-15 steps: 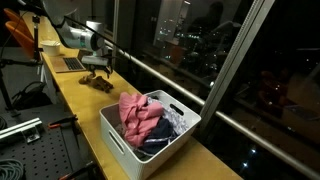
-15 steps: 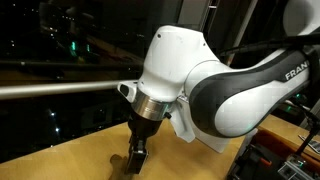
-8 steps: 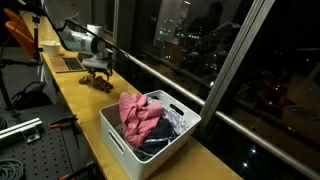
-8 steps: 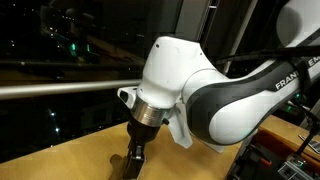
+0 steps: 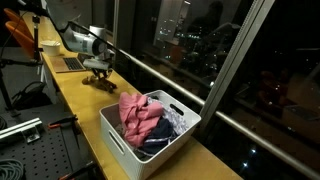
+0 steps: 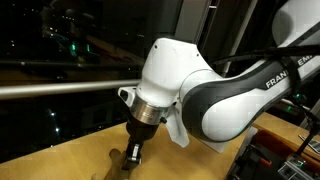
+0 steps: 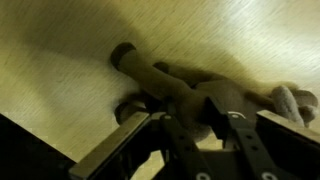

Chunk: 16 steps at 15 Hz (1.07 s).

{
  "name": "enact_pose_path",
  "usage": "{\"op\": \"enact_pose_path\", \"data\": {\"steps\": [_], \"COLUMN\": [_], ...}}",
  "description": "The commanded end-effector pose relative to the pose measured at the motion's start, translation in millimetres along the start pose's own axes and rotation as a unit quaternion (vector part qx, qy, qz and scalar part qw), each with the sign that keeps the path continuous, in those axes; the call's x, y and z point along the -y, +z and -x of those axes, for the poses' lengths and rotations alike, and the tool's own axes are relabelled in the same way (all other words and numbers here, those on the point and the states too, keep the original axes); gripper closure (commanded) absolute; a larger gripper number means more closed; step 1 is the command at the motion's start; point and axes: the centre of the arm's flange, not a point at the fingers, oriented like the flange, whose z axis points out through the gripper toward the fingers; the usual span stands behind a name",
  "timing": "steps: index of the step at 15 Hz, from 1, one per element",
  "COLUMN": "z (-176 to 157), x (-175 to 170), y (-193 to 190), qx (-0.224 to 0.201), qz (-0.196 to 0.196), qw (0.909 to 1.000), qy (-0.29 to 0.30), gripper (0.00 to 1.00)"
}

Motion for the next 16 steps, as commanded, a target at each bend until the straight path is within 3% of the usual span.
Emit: {"op": "enact_pose_path", "data": {"steps": [1, 3, 8, 12, 16], "z": [3, 5, 15, 32, 64], "x": [-15, -20, -37, -72, -106], "y": [-4, -6, -30, -110, -192], "qx": [-0.011, -0.012, -0.011, -0.016, -0.033], "qz": [-0.009, -0.009, 0.004, 0.065, 0.145], "qw": [0.9998, 0.9998, 0.9996, 0.9971, 0.9869], "qy": [0.01, 0.014, 0.024, 0.038, 0.061], "gripper": [0.94, 1.0, 0.98, 0.98, 0.98]}}
